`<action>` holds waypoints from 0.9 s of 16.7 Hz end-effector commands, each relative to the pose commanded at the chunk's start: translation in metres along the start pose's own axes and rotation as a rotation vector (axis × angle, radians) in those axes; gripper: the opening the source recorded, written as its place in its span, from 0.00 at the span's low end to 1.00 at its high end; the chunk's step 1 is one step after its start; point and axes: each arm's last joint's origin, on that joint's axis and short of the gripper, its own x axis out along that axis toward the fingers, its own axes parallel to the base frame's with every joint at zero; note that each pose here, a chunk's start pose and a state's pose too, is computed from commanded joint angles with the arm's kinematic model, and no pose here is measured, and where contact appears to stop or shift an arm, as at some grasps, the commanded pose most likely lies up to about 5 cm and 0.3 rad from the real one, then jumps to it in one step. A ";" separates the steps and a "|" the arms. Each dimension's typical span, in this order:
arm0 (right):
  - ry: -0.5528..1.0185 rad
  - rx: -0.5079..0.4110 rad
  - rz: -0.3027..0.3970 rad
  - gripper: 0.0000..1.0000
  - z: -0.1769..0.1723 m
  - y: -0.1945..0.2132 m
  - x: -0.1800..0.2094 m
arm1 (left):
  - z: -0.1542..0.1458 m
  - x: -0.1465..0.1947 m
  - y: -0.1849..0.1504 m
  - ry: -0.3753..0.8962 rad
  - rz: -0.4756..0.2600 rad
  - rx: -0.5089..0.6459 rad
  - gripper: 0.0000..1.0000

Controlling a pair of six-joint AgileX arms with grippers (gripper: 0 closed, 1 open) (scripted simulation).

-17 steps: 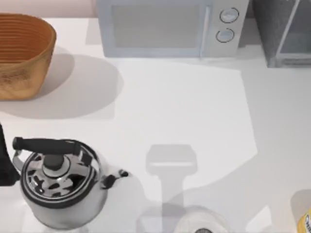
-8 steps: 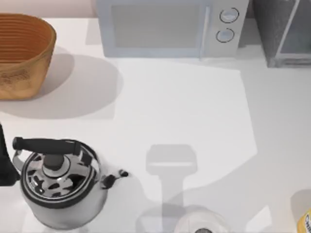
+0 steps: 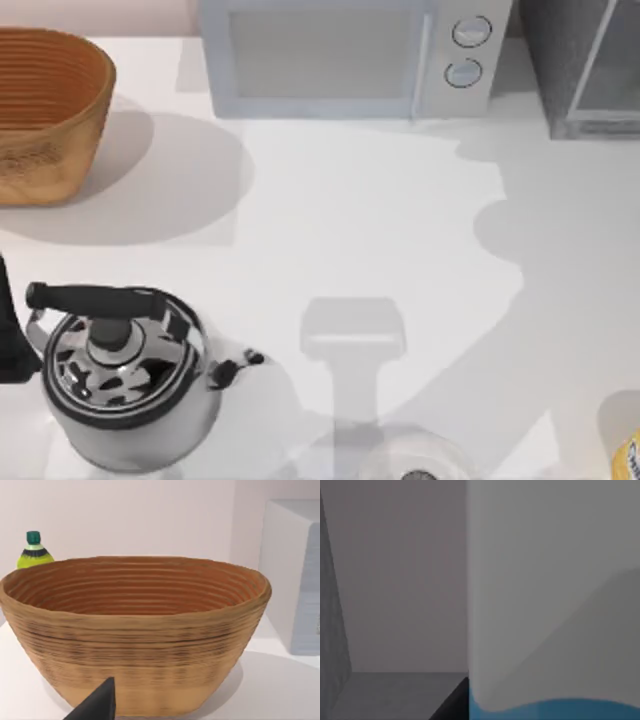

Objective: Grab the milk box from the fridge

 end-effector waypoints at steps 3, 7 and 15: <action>-0.006 -0.002 0.000 0.00 0.004 0.000 0.000 | 0.000 0.000 0.000 0.000 0.000 0.000 1.00; 0.003 0.002 0.003 0.00 0.001 0.000 -0.008 | 0.000 0.000 0.000 0.000 0.000 0.000 1.00; 0.013 0.005 0.001 0.00 -0.002 0.000 -0.091 | 0.000 0.000 0.000 0.000 0.000 0.000 1.00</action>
